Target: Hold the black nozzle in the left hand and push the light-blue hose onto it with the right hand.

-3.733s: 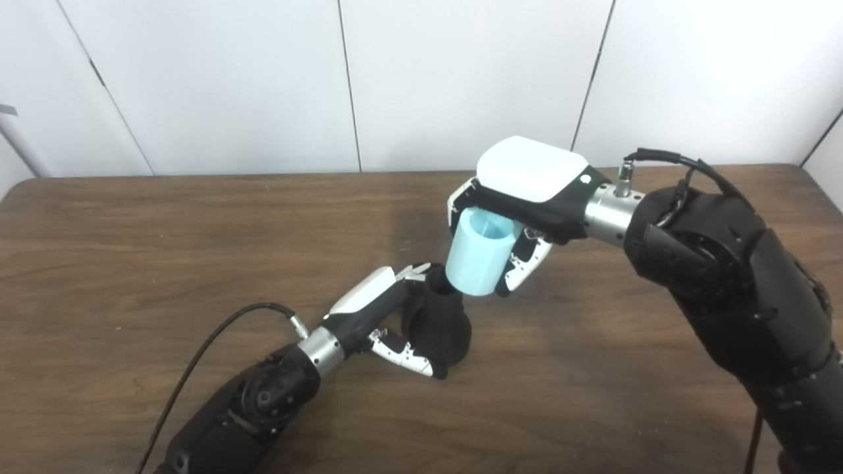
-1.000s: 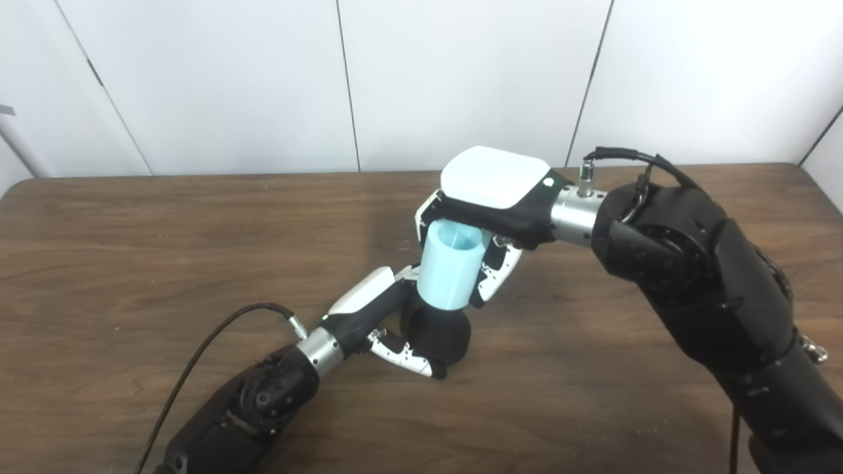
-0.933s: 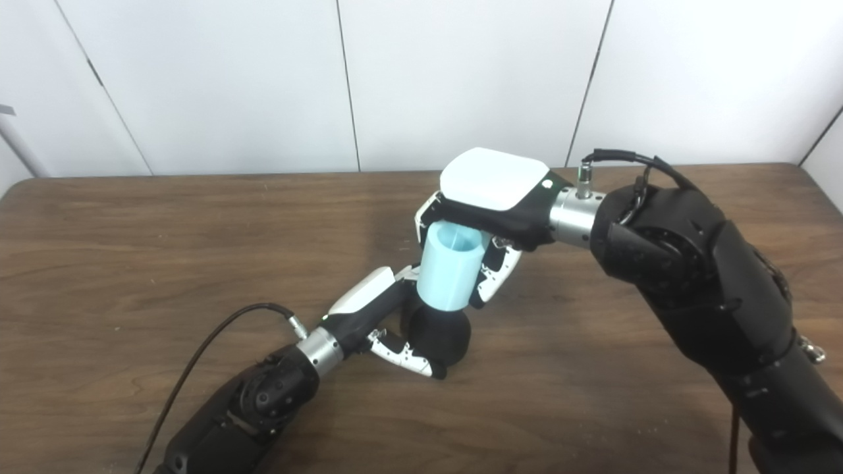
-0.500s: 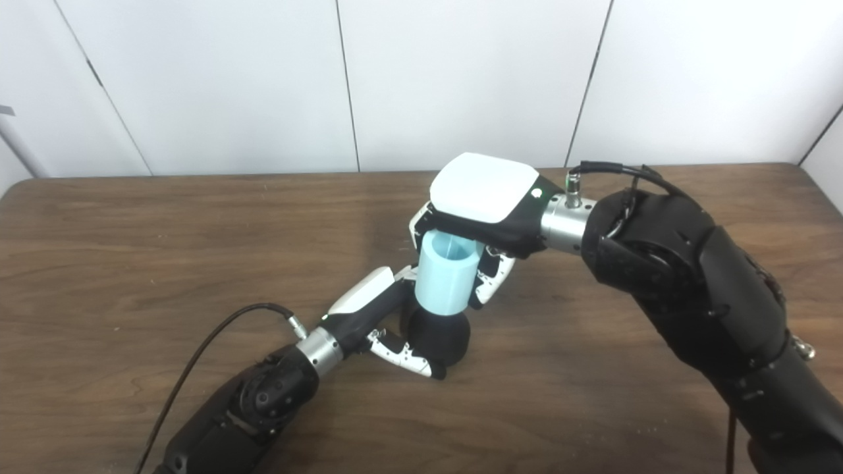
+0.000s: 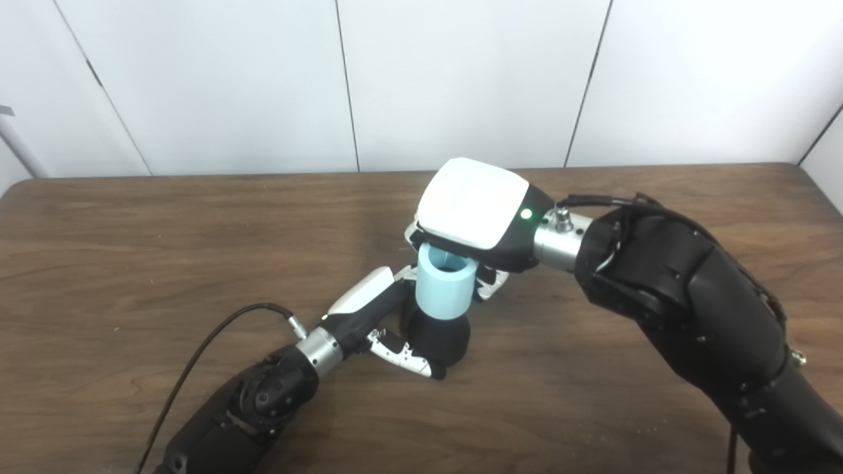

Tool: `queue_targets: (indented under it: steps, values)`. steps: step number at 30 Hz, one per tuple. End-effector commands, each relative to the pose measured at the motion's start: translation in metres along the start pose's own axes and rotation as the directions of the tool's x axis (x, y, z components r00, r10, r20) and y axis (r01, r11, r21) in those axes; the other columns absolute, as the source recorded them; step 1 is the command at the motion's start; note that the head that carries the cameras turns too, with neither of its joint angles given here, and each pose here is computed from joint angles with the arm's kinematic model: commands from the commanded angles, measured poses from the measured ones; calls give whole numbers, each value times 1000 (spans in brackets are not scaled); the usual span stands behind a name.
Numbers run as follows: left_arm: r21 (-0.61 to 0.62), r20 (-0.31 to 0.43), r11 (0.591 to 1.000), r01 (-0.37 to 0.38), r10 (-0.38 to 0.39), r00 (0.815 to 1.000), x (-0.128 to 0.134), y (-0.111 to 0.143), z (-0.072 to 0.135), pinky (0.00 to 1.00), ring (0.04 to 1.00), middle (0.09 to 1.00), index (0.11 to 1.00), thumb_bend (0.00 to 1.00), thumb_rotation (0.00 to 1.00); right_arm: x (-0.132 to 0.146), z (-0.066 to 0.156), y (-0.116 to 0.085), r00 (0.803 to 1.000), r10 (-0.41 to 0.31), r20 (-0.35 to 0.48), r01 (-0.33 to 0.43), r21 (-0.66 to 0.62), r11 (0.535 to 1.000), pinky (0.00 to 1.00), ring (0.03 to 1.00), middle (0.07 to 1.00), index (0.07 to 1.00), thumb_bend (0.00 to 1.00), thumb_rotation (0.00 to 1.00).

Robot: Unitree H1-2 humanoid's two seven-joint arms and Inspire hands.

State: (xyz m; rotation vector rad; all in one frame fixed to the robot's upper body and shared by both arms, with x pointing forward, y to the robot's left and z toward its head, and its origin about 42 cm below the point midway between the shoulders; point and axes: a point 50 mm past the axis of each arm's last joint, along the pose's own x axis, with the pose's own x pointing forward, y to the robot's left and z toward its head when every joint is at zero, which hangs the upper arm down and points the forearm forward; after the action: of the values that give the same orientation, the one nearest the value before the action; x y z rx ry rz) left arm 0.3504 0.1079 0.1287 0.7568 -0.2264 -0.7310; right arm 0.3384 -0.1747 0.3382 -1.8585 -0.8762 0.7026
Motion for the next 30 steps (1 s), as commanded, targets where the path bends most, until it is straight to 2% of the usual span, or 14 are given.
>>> queue_targets:
  steps: [1, 7, 24, 30]
  values:
    - [-91, -334, 955, 282, -296, 895, -52, -55, -63, 1000, 987, 815, 480, 522, 64, -4, 0, -13, 999, -32, 9, 33, -78, 996, 345, 408, 528, 491, 516, 0]
    - [-91, -334, 955, 283, -297, 895, -51, -55, -62, 1000, 988, 816, 480, 522, 64, -3, 1, -10, 999, -36, 18, 37, -64, 997, 324, 397, 511, 510, 517, 0]
    - [-95, -332, 956, 278, -294, 896, -50, -55, -61, 1000, 986, 816, 480, 521, 64, 3, -1, 1, 999, 21, 26, -21, -4, 1000, 286, 383, 507, 521, 515, 0]
    - [-93, -333, 955, 281, -296, 895, -50, -55, -62, 1000, 990, 833, 480, 521, 64, 2, -3, -2, 1000, 6, 22, -6, -6, 1000, 301, 389, 502, 525, 515, 0]
